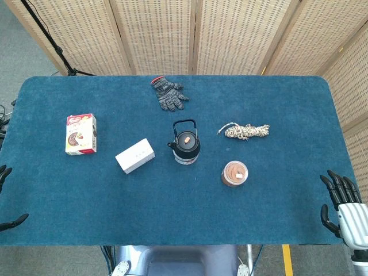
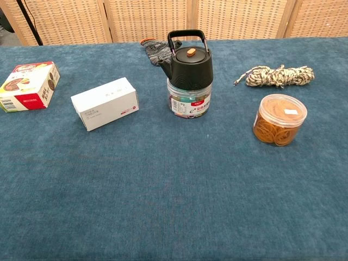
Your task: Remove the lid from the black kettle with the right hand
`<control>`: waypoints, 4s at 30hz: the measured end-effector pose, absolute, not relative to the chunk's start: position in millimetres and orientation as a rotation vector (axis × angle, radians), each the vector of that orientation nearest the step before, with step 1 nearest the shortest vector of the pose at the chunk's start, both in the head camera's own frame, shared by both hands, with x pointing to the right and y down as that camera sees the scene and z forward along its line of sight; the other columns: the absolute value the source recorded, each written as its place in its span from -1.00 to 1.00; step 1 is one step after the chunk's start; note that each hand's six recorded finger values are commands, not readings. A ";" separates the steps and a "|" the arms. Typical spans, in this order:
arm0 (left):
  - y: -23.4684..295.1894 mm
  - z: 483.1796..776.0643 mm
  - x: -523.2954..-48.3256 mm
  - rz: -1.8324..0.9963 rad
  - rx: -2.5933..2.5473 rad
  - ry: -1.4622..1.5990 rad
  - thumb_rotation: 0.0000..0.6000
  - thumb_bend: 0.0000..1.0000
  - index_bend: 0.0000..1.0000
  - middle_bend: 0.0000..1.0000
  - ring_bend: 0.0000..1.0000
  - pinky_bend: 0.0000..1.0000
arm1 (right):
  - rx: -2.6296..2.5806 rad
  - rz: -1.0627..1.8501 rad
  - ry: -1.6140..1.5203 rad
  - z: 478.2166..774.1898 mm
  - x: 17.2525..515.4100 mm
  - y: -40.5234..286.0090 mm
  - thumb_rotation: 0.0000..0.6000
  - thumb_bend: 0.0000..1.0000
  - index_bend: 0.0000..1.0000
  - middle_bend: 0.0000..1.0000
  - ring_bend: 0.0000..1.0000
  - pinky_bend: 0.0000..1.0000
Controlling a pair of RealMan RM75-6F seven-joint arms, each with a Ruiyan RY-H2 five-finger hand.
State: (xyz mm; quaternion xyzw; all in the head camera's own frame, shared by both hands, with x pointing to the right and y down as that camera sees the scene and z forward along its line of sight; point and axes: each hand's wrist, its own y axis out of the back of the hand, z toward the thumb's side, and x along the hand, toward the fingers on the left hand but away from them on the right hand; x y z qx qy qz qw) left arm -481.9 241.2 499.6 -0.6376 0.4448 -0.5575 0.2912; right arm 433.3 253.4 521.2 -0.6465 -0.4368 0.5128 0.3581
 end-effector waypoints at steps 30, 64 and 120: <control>221.8 505.0 -467.7 -1.518 -1.644 1.182 1.00 -1.00 -1.00 -1.00 -1.00 -1.00 | -1.912 1.150 -0.844 527.9 324.2 154.2 1.00 0.38 -0.81 -1.00 -1.00 -1.00; 210.5 497.6 -477.2 -1.469 -1.702 1.248 1.00 -1.00 -1.00 -1.00 -1.00 -1.00 | -1.990 1.138 -0.677 551.4 81.7 52.7 1.00 -0.53 -0.43 -1.00 -1.00 -1.00; 208.6 499.3 -482.6 -1.496 -1.702 1.265 1.00 -1.00 -1.00 -1.00 -1.00 -1.00 | -1.772 1.235 -0.571 630.1 75.2 30.5 1.00 -0.22 -0.21 -0.98 -1.00 -1.00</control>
